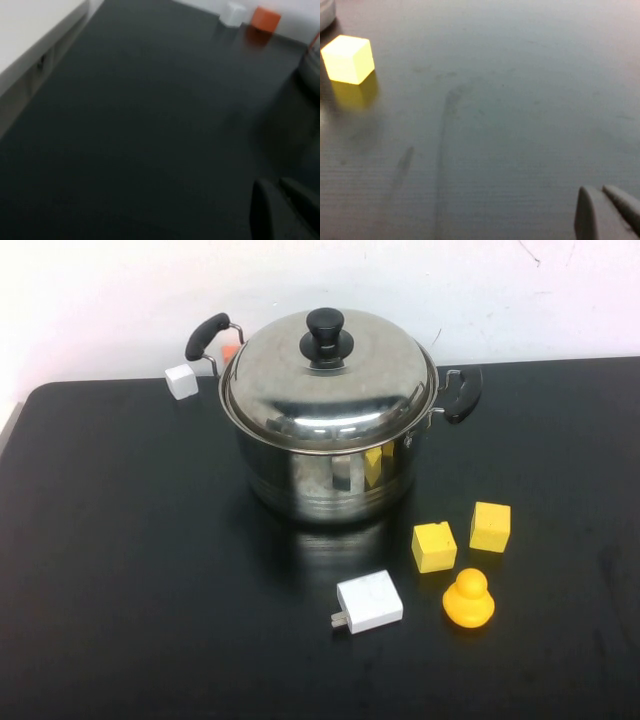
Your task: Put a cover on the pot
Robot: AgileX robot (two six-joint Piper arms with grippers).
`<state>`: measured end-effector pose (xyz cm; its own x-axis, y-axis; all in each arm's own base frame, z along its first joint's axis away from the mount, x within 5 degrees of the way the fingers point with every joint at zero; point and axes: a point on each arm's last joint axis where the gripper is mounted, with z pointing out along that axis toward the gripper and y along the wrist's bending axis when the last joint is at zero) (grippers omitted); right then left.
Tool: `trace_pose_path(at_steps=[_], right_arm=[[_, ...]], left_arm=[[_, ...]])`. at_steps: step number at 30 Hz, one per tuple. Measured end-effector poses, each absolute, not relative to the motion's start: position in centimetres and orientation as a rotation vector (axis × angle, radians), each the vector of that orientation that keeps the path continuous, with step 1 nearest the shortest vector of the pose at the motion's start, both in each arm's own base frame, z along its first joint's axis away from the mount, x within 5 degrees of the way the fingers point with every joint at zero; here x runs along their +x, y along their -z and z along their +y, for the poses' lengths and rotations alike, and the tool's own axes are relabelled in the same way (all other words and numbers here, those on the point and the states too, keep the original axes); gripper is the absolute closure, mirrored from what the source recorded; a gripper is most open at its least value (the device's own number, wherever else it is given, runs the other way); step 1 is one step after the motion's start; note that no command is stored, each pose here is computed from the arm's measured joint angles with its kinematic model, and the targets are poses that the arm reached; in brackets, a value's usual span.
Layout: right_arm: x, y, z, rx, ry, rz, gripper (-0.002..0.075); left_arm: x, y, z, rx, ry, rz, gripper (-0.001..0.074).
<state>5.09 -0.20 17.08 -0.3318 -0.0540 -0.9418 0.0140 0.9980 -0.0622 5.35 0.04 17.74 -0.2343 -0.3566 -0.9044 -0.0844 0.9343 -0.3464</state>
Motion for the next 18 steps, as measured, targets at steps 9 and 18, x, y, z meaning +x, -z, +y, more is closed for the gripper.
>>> trace_pose_path(at_steps=[9,18], right_arm=[[5.09,-17.08,-0.2,-0.029,0.069,1.908,0.0728],[5.09,-17.08,-0.2,-0.029,0.069,1.908,0.0728]], left_arm=[[5.31,-17.65,0.0,-0.341,0.274,1.814,0.0736],[5.3,-17.63,0.0,-0.343,0.275,1.816,0.0736]])
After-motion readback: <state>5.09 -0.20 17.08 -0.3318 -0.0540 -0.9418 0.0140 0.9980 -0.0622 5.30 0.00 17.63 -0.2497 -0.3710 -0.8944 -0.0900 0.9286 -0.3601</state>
